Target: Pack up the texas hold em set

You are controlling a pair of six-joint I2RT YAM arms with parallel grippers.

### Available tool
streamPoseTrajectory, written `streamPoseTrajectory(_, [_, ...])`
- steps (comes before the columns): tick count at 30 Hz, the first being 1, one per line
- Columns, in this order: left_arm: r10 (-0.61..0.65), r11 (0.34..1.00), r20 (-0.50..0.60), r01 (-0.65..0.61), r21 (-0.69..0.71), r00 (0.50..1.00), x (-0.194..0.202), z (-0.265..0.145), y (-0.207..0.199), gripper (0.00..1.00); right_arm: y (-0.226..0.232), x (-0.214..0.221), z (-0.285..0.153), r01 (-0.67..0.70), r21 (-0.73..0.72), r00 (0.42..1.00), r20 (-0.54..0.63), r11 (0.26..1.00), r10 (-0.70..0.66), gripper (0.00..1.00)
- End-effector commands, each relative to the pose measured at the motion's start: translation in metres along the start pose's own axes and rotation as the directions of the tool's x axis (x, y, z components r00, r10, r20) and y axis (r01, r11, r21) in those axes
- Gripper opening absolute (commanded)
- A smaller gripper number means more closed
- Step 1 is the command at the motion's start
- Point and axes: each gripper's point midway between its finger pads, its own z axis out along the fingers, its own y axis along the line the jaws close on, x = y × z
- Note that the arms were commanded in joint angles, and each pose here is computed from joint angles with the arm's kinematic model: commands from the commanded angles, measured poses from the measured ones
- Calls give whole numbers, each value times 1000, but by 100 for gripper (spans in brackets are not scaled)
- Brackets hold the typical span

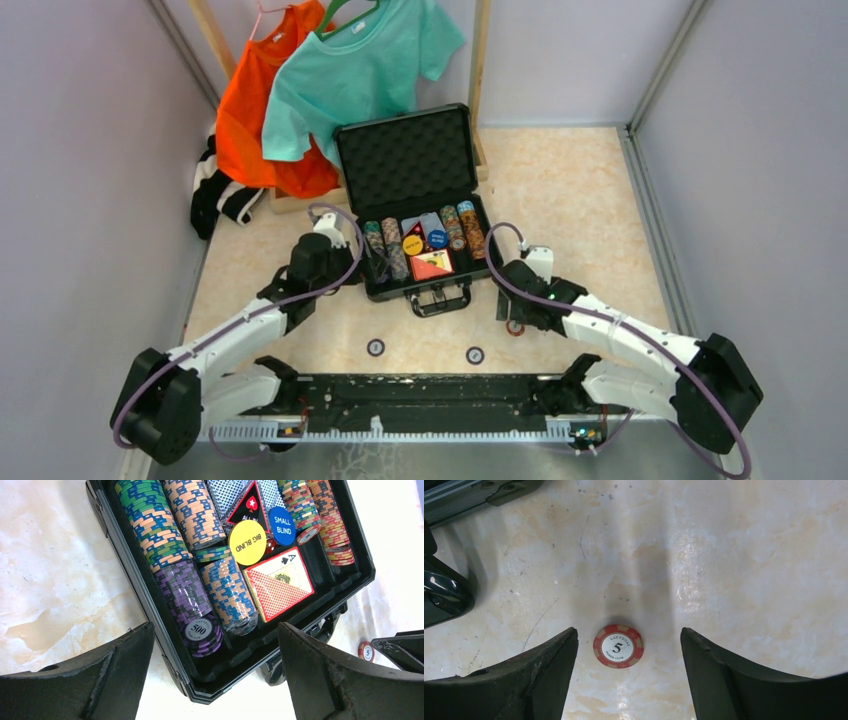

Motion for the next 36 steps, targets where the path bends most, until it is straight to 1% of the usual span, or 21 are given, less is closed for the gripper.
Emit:
streamPoseTrajectory(1, [-3,1000,17,2,28,1000,-6,2,-6,97,12,-2,0,27,-46,1000,2,999,-27,75])
streamPoseTrajectory(5, [6,1000,47,-7,16,999,-10,0,-4,97,17,6,11,26,-68,1000,-12,997,-26,75])
streamPoseTrajectory(9, [13,1000,36,-13,5,999,-7,4,0,97,14,9,17,42,-35,999,-21,999,-43,73])
streamPoseTrajectory(12, [20,1000,16,-20,-7,1000,-4,8,2,97,15,13,20,39,-44,999,-30,998,-40,70])
streamPoseTrajectory(17, [41,998,25,-40,-56,999,-4,11,13,97,19,13,19,62,-62,997,-36,996,-65,66])
streamPoseTrajectory(23, [69,993,50,-64,-96,996,-9,10,20,97,29,11,15,86,-110,995,-42,990,-91,65])
streamPoseTrajectory(28, [77,994,54,-72,-86,996,-9,12,19,97,28,18,13,71,-126,995,-60,990,-79,65])
streamPoseTrajectory(32, [63,995,17,-62,-79,998,-2,17,18,97,27,24,12,39,-130,996,-71,991,-49,65])
streamPoseTrajectory(36, [43,999,-9,-44,-25,999,3,18,8,97,19,29,13,45,-94,995,-88,995,-53,65])
